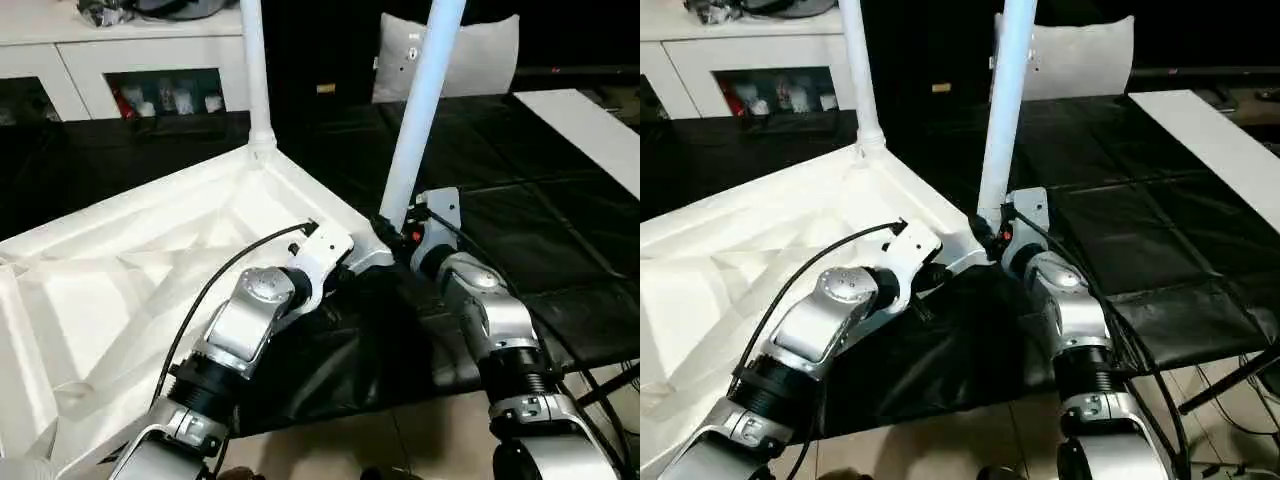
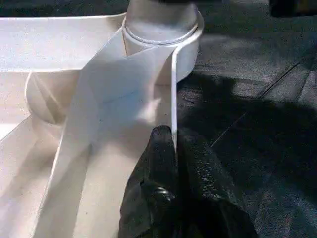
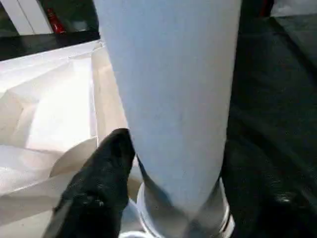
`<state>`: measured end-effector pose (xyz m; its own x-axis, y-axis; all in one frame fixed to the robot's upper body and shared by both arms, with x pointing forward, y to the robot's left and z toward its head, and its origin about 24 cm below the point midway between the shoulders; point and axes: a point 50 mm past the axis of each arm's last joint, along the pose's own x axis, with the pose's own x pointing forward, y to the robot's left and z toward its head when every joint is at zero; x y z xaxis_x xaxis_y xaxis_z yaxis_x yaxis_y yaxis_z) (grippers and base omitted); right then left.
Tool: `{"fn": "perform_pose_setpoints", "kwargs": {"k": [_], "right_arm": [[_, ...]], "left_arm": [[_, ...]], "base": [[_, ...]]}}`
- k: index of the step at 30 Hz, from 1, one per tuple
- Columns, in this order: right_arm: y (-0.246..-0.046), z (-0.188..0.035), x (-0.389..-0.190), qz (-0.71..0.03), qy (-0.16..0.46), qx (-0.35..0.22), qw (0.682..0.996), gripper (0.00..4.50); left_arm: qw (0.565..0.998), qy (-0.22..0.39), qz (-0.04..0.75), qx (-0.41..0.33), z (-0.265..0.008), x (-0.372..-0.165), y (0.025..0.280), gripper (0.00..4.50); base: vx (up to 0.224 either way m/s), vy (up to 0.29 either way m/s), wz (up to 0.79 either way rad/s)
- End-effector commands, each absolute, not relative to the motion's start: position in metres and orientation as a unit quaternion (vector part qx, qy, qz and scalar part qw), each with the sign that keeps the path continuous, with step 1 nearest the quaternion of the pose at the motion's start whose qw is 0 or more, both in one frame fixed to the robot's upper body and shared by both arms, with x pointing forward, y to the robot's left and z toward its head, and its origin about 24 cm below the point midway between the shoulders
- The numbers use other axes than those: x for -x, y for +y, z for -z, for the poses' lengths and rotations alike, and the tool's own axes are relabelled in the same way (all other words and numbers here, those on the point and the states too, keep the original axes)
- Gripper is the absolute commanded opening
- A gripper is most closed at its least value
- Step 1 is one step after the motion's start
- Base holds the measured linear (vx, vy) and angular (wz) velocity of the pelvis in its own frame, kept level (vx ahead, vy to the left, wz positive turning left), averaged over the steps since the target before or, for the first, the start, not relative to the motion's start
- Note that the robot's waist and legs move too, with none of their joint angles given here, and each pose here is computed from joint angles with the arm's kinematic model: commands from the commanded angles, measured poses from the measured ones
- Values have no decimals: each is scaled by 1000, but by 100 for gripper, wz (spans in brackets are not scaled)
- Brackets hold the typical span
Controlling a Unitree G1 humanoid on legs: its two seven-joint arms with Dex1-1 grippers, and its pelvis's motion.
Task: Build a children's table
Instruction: Rotate leg to tighten
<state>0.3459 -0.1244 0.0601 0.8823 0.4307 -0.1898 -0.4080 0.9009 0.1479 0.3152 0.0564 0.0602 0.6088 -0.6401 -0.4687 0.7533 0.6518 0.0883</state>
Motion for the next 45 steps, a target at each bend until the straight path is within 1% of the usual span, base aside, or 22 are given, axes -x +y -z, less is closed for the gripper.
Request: {"fn": "perform_pose_setpoints", "kwargs": {"k": [1,3,4,9,10,13,16,20,21,22,24,25,26,28,30,31,33,36,37,39,41,45], "right_arm": [[-118,-47,-339,-238,135,-54,960,313],[-131,-52,-336,-250,112,-41,961,317],[-131,-52,-336,-250,112,-41,961,340],[-142,-58,-331,-285,94,-30,953,368],[-159,-66,-321,-363,77,13,929,396],[-168,-68,-317,-396,78,36,914,405],[-176,-71,-314,-422,82,50,901,445],[-184,-74,-303,-493,98,70,861,445],[-184,-74,-303,-493,98,70,861,445],[-186,-75,-295,-545,110,76,828,445],[-186,-75,-292,-566,116,76,812,445],[-186,-74,-289,-586,124,76,797,428],[-185,-74,-288,-588,124,75,796,418],[-183,-73,-284,-616,136,74,772,408],[-182,-73,-283,-627,140,73,763,386],[-178,-73,-280,-646,144,71,746,376],[-177,-73,-279,-650,144,71,743,370],[-171,-72,-276,-673,149,64,722,353],[-168,-70,-274,-683,153,57,712,333],[-167,-70,-273,-687,157,53,707,328],[-166,-69,-272,-693,164,50,701,299],[-165,-68,-270,-697,168,45,695,269]], "left_arm": [[890,135,409,-149,-91,-321,46,0],[884,139,417,-156,-89,-321,53,0],[884,139,417,-156,-89,-321,53,0],[873,140,437,-165,-87,-321,59,0],[849,149,479,-168,-82,-317,70,0],[830,153,508,-173,-80,-314,76,0],[806,159,540,-184,-77,-310,82,0],[754,177,594,-218,-71,-303,95,0],[754,177,594,-218,-71,-303,95,0],[707,182,640,-241,-71,-296,104,0],[686,186,658,-249,-71,-294,108,0],[665,192,675,-255,-71,-291,112,0],[663,192,676,-256,-71,-291,113,0],[642,199,690,-269,-72,-290,117,0],[636,201,693,-273,-72,-290,118,0],[623,203,701,-280,-73,-290,120,0],[621,204,703,-281,-73,-290,120,0],[606,202,715,-286,-75,-291,121,0],[600,200,721,-284,-76,-290,119,0],[598,199,723,-283,-76,-289,119,0],[597,198,724,-283,-75,-290,118,0],[596,198,725,-282,-75,-290,119,0]], "base": [[0,0,0],[0,0,0],[0,0,0],[0,0,0],[0,0,0],[0,0,0],[0,0,0],[0,0,0],[0,0,0],[0,0,0],[0,0,0],[0,0,0],[0,0,0],[0,0,0],[0,0,0],[0,0,0],[0,0,0],[0,0,0],[0,0,0],[0,0,0],[0,0,0],[0,0,0]]}}
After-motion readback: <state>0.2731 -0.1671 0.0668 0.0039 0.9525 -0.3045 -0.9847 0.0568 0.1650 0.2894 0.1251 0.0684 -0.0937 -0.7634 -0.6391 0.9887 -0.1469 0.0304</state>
